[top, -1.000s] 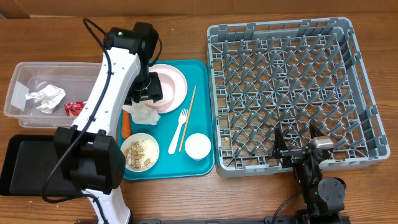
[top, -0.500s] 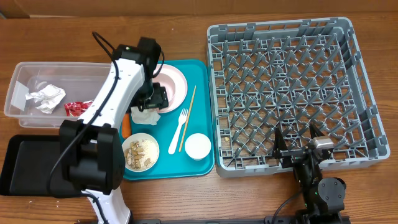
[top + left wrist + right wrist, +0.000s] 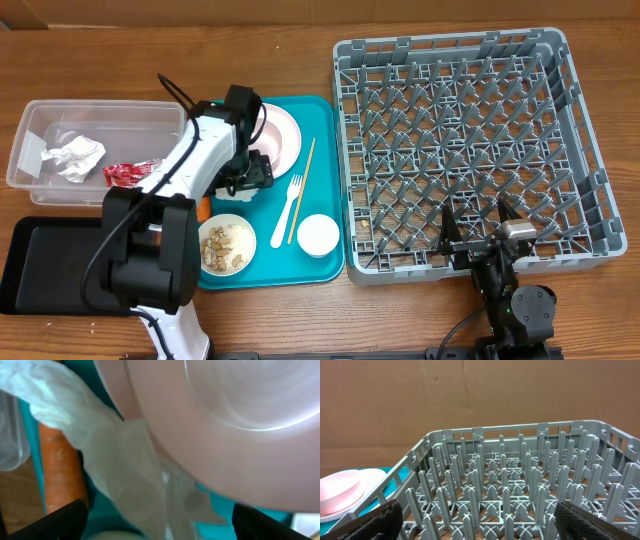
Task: Sort waste into correct bins and load items into the dishwasher
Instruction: 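Reach the left gripper to the second white napkin and grasp it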
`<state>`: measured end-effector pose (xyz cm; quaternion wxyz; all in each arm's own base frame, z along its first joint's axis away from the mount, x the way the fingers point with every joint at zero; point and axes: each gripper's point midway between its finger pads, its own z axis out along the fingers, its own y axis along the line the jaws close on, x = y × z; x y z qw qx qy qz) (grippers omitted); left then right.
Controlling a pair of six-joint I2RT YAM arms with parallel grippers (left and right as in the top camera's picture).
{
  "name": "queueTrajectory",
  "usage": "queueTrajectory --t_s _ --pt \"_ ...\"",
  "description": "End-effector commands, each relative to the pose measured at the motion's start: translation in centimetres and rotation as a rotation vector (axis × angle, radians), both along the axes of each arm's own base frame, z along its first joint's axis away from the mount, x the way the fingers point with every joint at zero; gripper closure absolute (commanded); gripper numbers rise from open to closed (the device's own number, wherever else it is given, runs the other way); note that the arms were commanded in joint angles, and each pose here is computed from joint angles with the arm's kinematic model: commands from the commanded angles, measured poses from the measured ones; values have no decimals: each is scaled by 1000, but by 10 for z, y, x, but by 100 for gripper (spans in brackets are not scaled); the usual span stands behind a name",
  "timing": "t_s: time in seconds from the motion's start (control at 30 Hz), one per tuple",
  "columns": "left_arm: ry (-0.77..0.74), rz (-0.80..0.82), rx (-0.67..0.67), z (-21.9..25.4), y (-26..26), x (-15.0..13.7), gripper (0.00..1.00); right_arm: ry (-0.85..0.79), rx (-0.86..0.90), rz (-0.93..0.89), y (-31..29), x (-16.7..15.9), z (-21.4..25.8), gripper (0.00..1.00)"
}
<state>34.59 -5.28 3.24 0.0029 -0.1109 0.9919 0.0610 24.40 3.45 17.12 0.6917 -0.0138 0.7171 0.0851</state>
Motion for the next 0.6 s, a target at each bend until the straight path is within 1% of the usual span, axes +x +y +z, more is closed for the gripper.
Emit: queueTrajectory --t_s 0.0,0.07,0.1,0.13,0.17,0.2,0.27,0.3,0.33,0.47,0.57 --pt "-6 -8 16 -4 4 -5 7 -5 0 -14 -3 1 -1 0" --pt "-2 -9 17 -4 4 -6 15 -5 0 -14 -3 1 -1 0" --pt "0 -9 18 -4 4 -6 32 -5 0 -14 -3 1 -2 0" --pt "4 -8 18 -4 5 -7 45 -5 0 -14 -3 1 -2 0" --pt "13 -16 20 -4 5 -9 67 -5 0 -14 -3 1 -2 0" --pt "16 -19 20 -4 6 -10 75 -5 0 -14 -3 1 -2 0" --pt "27 -19 22 -4 6 -12 85 -5 0 -14 -3 1 -1 0" --pt "29 -19 23 -4 6 -13 87 -5 0 -14 -3 1 -2 0" --pt "34 -20 23 -3 6 -14 95 -5 0 -14 -3 1 -1 0" --pt "54 -20 28 1 7 -17 96 -5 0 -14 -3 1 -1 0" --pt "54 -30 31 19 7 -13 96 -5 0 -14 -3 1 -2 0"
